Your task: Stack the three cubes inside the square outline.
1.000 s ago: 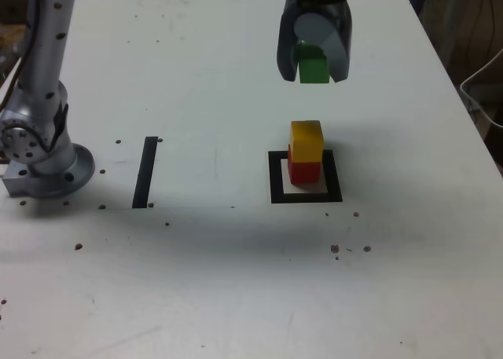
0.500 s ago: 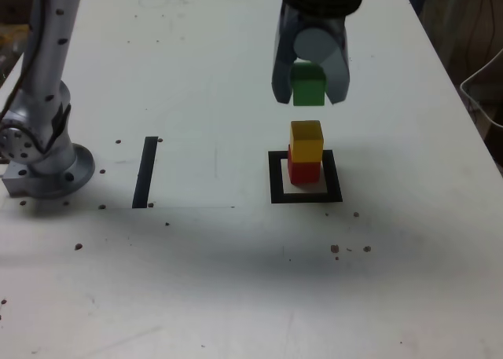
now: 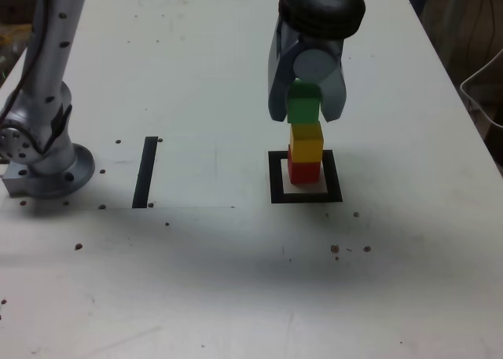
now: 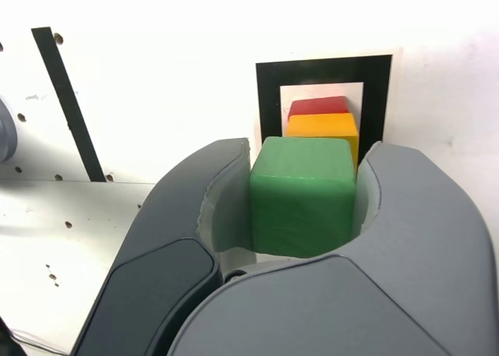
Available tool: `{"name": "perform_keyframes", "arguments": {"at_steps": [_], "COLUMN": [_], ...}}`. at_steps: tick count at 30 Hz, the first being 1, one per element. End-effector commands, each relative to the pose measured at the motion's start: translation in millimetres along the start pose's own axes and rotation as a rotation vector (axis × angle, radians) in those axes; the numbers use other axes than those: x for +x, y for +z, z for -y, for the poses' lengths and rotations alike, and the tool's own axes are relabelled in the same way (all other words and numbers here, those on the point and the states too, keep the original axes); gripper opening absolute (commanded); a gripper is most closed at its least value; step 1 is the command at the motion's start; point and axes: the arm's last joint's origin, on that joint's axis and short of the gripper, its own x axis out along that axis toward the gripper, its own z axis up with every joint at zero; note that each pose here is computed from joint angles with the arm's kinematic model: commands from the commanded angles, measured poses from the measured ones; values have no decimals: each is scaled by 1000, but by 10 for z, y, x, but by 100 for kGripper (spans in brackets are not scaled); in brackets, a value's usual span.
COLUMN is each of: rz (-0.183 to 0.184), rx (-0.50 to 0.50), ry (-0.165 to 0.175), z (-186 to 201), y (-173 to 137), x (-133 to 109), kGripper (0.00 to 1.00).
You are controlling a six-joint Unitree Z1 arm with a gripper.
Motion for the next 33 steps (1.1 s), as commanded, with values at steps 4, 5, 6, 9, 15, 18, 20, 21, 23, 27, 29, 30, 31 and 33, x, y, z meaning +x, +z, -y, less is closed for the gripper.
{"name": "perform_keyframes", "arguments": {"at_steps": [4,5,6,9,15,18,20,21,23,27,29,30,31,33], "rz": [-16,-15,-14,-12,-12,-14,-15,-17,-20,-22,-23,-23,-24,-26], "rx": [-1,-2,-3,-6,-17,-23,-26,-26,-26,-25,-25,-26,-26,-28], "ry": [-12,-14,-15,-17,-21,-24,-25,-26,-29,-37,-38,-37,-37,-35], "z": [55,61,65,71,62,42,31,28,28,33,34,33,32,25], "y": [-30,-29,-27,-20,18,35,42,45,49,54,56,58,61,70], "x": [-3,-4,-6,-5,22,32,38,41,50,58,61,64,68,81], "kGripper": [5,5,5,5,6,7,7,8,8,10,12,13,14,17]}}
